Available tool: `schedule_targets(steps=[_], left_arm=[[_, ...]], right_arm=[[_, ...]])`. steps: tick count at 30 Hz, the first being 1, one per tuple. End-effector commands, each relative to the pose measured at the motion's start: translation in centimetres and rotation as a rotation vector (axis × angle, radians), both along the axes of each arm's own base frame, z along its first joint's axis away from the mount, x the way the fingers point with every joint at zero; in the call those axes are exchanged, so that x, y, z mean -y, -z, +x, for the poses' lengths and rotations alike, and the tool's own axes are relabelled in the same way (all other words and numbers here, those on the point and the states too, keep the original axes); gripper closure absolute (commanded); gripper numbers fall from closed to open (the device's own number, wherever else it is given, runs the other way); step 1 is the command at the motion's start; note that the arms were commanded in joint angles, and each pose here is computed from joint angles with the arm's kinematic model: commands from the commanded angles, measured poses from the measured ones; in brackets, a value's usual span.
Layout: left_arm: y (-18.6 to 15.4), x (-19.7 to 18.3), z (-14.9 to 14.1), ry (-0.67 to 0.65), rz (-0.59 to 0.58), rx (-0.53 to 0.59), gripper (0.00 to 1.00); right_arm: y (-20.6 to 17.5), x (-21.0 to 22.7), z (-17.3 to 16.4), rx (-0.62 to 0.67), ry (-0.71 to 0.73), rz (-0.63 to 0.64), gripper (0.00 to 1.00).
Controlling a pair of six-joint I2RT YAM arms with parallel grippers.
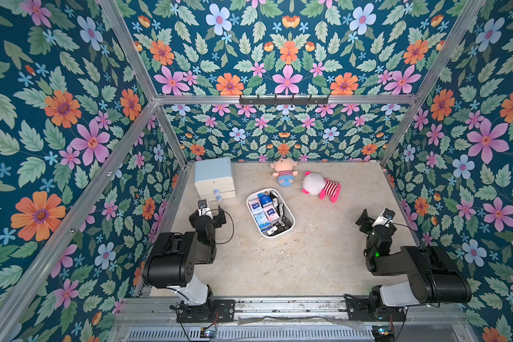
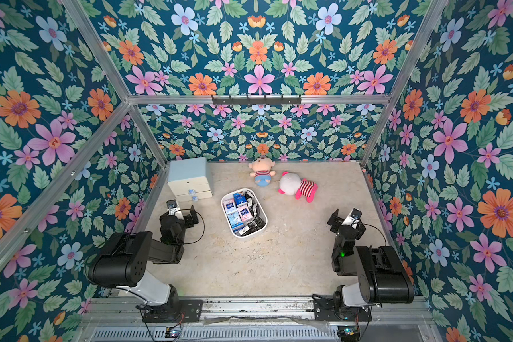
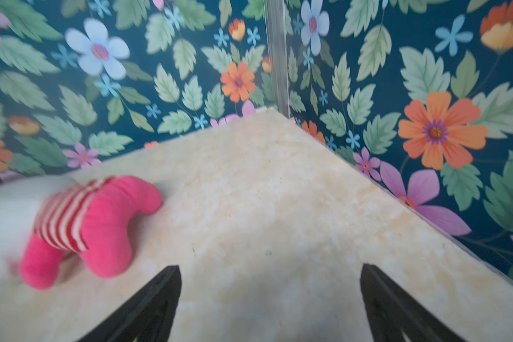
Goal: Put the pocket tissues into the storage box
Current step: Reset both arms
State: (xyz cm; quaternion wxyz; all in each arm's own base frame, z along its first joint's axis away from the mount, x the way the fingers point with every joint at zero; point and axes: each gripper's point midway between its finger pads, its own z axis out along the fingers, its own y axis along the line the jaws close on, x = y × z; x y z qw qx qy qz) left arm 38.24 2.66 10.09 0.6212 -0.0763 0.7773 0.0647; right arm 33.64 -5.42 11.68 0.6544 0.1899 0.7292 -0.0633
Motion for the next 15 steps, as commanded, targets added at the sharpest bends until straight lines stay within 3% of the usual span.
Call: schedule_targets(steps=[1, 14, 15], left_arm=[[-1.12, -0.52, 0.16, -0.026, 0.021, 0.044, 0.0], [-1.03, -0.49, 0.19, -0.025, 0.018, 0.038, 0.0], [-1.05, -0.5, 0.2, -0.023, 0.016, 0.039, 0.26]], right_arm=[[-2.07, -0.16, 0.33, 0.08, -0.01, 0.01, 0.01], [-2.33, -0.36, 0.37, 0.097, -0.024, -0.003, 0.01], [-2.31, -0.37, 0.38, 0.095, -0.025, -0.003, 0.01]])
